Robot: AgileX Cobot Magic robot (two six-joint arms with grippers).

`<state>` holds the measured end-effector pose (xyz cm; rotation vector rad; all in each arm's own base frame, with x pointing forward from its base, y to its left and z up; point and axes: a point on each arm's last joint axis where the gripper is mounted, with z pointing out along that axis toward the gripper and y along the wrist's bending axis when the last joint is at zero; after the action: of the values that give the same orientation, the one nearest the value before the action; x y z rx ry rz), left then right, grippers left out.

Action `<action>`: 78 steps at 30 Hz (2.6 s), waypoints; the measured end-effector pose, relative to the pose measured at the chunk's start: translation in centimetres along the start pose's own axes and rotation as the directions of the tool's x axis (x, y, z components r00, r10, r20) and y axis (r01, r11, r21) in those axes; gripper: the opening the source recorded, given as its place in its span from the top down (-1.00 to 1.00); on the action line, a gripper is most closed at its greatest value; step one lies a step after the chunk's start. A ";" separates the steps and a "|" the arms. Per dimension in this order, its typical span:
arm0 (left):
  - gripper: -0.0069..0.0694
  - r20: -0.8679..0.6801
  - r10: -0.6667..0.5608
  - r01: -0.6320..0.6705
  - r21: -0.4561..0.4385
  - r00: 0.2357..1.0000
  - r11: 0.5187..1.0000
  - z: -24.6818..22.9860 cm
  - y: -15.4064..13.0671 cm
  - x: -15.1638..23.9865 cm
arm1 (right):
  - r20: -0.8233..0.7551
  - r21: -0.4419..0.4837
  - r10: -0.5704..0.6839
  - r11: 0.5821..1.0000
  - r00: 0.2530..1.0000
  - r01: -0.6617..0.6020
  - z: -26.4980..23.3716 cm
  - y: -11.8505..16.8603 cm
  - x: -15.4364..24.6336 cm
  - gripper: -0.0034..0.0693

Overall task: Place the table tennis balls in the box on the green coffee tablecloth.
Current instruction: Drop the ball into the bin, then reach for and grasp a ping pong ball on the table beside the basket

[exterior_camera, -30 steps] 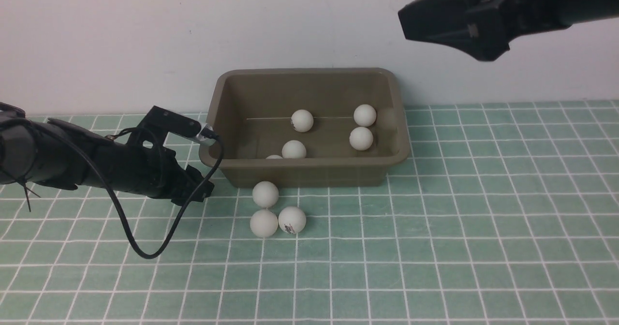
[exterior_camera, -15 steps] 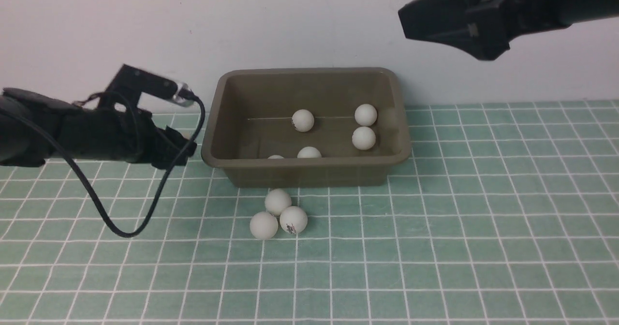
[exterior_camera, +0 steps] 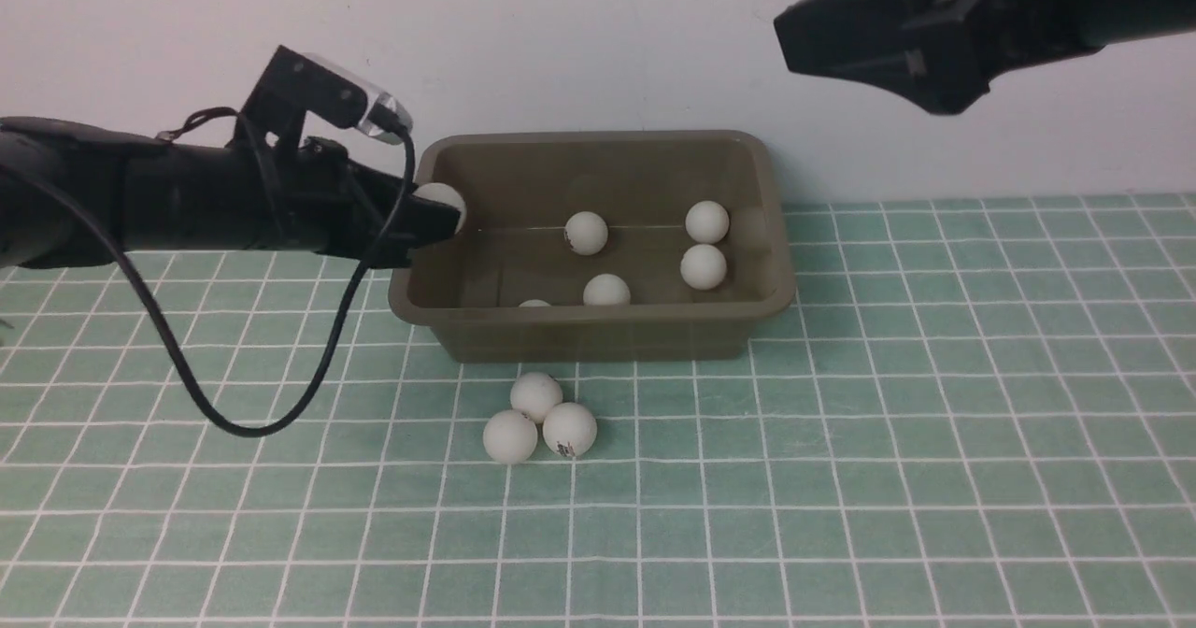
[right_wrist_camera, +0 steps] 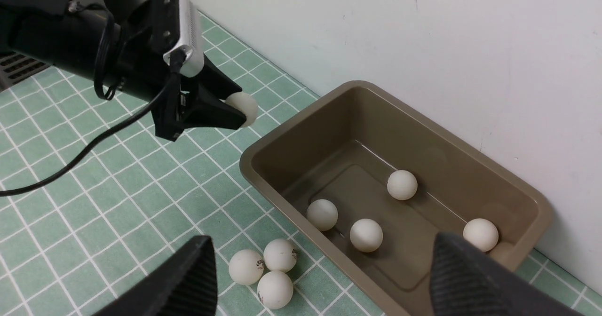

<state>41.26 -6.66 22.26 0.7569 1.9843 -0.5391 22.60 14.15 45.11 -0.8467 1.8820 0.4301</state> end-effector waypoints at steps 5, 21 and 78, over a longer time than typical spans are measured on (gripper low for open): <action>-0.35 -0.021 -0.029 0.029 0.008 0.999 1.000 1.4 0.8 0.2 | 0.000 0.001 -0.001 1.000 1.000 0.001 0.0 0.0 0.0 -0.48; -0.39 -0.079 0.026 -0.033 -0.094 0.997 0.995 -5.2 2.3 -2.1 | -0.007 -0.002 -0.005 1.000 1.000 0.005 0.0 0.0 0.1 -0.48; -0.36 -0.143 0.333 -0.291 0.253 0.932 0.923 7.7 11.8 7.5 | -0.060 -0.015 -0.047 0.999 0.997 0.046 0.0 0.1 0.6 -0.48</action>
<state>51.15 -0.93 11.13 1.2847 1.9327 -0.5239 22.36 14.02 44.62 -0.9200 1.9130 0.3933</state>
